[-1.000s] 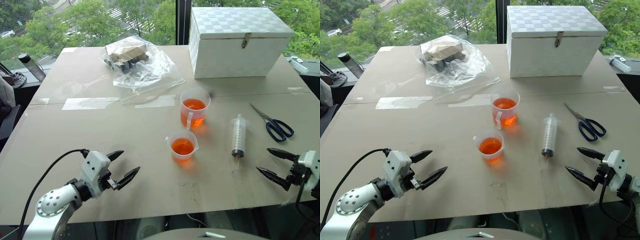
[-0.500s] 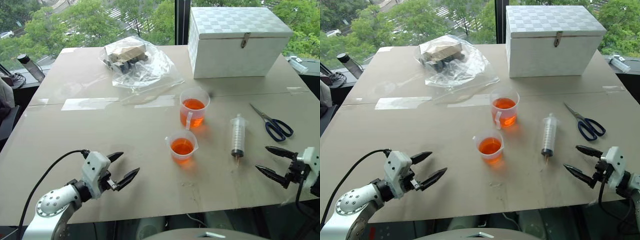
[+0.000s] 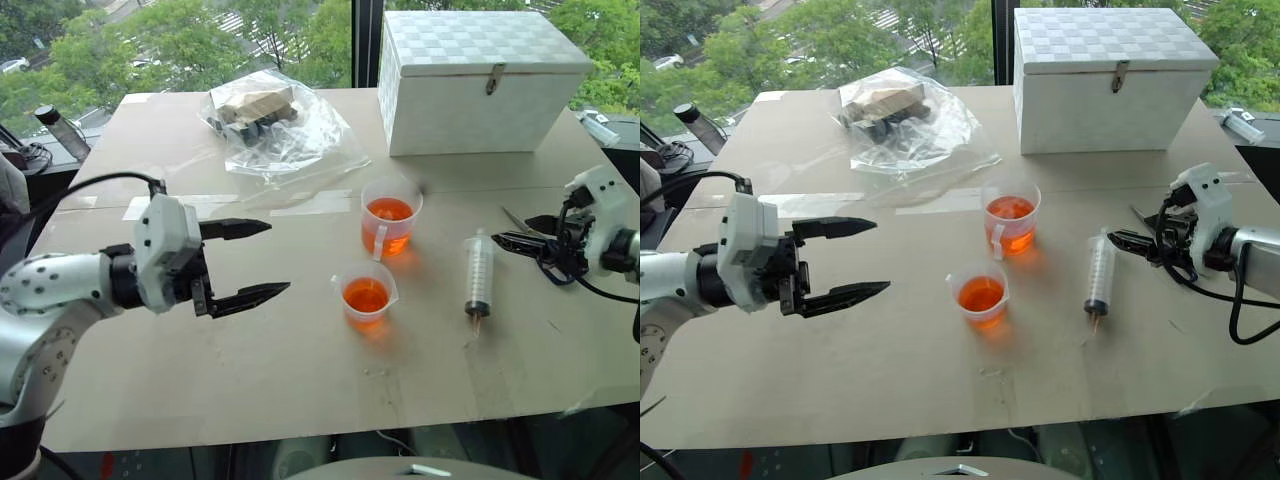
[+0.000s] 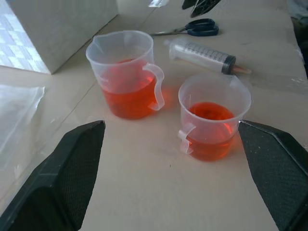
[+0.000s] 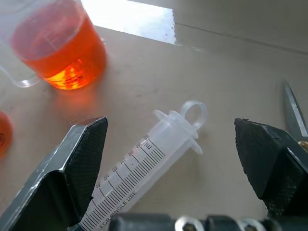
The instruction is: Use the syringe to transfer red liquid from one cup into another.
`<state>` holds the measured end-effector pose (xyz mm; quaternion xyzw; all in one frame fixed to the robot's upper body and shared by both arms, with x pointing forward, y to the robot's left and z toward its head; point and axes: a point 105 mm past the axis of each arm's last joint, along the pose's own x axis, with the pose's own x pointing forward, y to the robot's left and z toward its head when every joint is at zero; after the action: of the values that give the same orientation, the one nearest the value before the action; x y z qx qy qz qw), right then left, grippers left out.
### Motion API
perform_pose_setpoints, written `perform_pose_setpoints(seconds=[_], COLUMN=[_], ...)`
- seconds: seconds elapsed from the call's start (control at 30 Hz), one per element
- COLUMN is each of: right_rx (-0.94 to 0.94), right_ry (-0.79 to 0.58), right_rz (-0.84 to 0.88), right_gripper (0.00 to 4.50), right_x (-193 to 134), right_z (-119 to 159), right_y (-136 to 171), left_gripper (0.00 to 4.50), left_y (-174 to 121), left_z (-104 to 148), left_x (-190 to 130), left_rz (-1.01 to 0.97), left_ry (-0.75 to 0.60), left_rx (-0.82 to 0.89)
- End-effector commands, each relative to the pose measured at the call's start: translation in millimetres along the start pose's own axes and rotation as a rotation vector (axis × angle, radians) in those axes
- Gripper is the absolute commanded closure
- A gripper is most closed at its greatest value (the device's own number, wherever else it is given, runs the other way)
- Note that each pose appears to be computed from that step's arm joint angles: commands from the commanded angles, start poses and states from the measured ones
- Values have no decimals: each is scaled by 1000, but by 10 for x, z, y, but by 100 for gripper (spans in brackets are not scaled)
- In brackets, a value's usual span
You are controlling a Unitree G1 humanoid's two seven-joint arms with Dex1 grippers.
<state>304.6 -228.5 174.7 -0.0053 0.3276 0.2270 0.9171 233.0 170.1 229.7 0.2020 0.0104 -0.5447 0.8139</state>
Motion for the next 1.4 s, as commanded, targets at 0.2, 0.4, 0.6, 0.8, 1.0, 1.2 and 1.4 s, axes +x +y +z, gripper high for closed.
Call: perform_pose_setpoints(seconds=[0.2, 0.4, 0.6, 0.8, 1.0, 1.2, 1.4], right_rx=[76, 131, 157, 168, 198, 237, 273], right_ry=[168, 244, 302, 349, 341, 327, 320], right_rz=[-111, -160, -190, -219, -263, -255, -258], right_gripper=[2, 2, 2, 2, 2, 2, 122], right_x=[308, 505, 580, 620, 612, 699, 778], right_z=[65, 131, 133, 63, 39, 47, 37], right_y=[81, 189, 249, 301, 319, 392, 462], left_gripper=[0, 0, 0, 0, 0, 0, 0], left_y=[43, -2, -66, -101, -123, -112, -93], left_z=[387, 462, 505, 460, 394, 360, 347], left_x=[158, 215, 199, 184, 176, 183, 174], left_rz=[-148, -220, -258, -255, -239, -231, -222], left_ry=[-68, -87, -111, -96, -89, -94, -100], left_rx=[81, 84, 35, 21, 17, 21, 29])
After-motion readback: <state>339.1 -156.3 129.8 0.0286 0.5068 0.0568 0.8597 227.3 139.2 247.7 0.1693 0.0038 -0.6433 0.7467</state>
